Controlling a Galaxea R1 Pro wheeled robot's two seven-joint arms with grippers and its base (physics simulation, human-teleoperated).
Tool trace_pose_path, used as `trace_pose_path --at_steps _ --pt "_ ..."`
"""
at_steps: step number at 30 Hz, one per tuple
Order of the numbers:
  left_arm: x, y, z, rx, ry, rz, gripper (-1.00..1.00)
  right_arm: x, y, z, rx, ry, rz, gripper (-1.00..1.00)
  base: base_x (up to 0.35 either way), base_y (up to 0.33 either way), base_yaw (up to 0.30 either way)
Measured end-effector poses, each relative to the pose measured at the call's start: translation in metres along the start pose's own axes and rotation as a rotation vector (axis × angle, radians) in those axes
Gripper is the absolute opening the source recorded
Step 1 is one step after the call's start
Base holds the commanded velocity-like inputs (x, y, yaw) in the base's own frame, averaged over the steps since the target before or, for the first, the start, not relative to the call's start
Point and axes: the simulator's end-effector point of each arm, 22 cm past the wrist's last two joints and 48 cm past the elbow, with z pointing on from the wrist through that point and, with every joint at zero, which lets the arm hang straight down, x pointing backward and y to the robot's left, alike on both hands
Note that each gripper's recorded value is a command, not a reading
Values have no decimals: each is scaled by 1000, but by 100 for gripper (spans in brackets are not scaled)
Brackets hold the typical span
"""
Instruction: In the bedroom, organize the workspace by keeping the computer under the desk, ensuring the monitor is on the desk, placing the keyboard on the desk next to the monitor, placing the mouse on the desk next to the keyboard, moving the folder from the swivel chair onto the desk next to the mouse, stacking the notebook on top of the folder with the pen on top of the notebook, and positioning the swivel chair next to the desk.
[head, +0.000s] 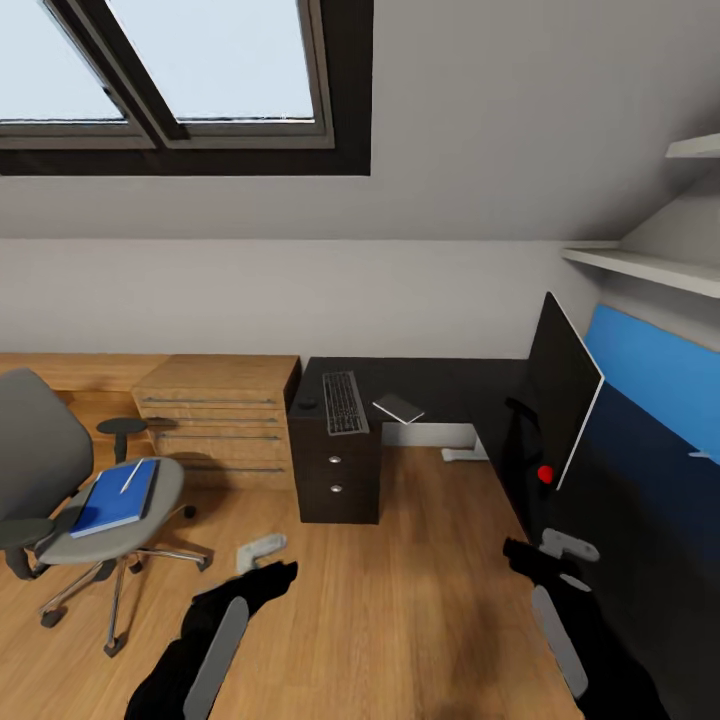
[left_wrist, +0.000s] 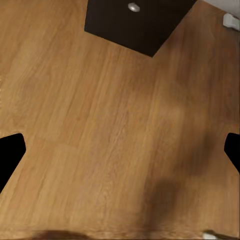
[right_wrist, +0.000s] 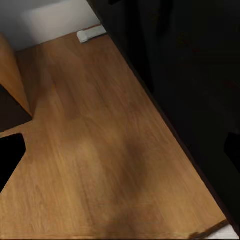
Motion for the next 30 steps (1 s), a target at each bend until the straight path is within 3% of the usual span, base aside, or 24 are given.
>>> trace_pose_path --at_steps 1,2,5,8,9,11,24,26,30 --pt "14 5 6 -11 34 2 100 -8 -6 0 17 8 19 100 0 0 0" --pt "18 9 11 -22 28 0 100 -12 -10 0 23 17 36 100 0 0 0" --pt "6 11 11 -32 -28 -2 100 -10 -10 2 15 18 46 100 0 0 0" --pt "-9 12 10 -43 -101 2 100 -21 -8 2 -3 -21 45 100 0 0 0" --pt "-17 11 9 -51 -141 17 100 -40 -13 -6 -14 -61 28 100 0 0 0" --pt "-18 11 9 -54 -152 26 100 -40 -19 -11 -14 -64 14 100 0 0 -29" --pt "2 19 17 -76 -114 42 100 -24 -38 -12 6 -36 -13 100 0 0 -205" --pt "12 23 21 -87 -92 46 100 -8 -52 -3 32 -17 -21 100 0 0 -257" --pt "16 24 22 -91 -86 47 100 -8 -71 4 62 -49 -27 100 0 0 -262"
